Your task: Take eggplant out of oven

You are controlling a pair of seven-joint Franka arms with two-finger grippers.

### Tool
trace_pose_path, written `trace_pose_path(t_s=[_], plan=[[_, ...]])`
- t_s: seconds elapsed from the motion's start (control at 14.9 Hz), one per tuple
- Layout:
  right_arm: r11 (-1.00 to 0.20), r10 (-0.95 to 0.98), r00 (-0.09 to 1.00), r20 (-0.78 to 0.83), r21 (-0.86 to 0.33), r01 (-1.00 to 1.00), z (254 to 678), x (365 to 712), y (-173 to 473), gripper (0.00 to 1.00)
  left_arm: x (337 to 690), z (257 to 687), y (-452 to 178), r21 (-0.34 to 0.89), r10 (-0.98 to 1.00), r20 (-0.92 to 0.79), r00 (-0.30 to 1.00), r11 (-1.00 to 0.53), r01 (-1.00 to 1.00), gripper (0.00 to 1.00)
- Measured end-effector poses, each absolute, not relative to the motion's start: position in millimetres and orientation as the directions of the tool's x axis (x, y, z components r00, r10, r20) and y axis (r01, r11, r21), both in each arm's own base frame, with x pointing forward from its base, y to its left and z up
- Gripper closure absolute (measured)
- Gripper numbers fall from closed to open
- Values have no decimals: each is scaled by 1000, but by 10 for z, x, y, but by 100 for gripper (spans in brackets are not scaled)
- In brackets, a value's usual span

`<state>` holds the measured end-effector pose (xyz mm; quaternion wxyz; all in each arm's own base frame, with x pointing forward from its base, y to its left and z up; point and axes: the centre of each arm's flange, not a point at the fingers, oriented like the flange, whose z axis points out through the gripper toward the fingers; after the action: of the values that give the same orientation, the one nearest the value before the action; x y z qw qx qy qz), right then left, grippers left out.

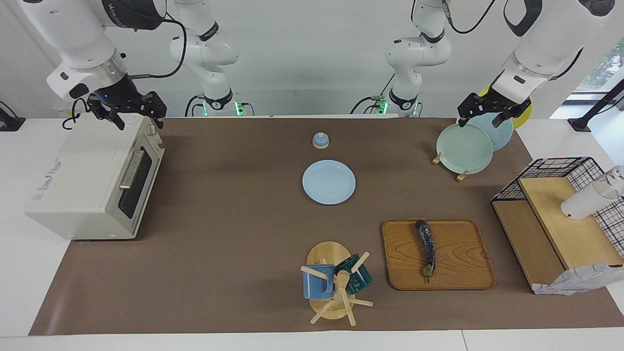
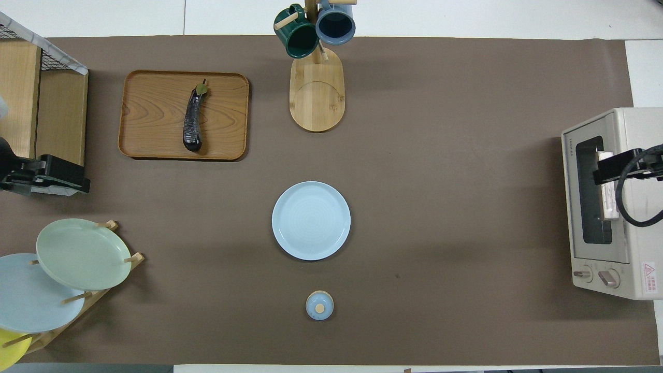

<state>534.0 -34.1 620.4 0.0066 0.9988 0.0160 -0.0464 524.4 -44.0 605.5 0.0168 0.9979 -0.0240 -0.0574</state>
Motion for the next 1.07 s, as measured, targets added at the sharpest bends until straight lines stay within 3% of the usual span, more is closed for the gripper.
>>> trace_pose_path(t_s=[0.2, 0.54, 1.07], plan=[[-999, 29, 997, -75, 14, 30, 6219, 5359, -354, 0, 5219, 5930, -474, 35, -43, -95, 995, -999, -39, 0], [-999, 33, 997, -73, 14, 34, 6220, 5363, -337, 0, 5231, 6163, -420, 40, -35, -64, 997, -999, -32, 0], [-1000, 10, 997, -73, 14, 11, 6219, 5353, -459, 0, 5235, 6160, -416, 13, -77, -67, 995, -997, -76, 0]])
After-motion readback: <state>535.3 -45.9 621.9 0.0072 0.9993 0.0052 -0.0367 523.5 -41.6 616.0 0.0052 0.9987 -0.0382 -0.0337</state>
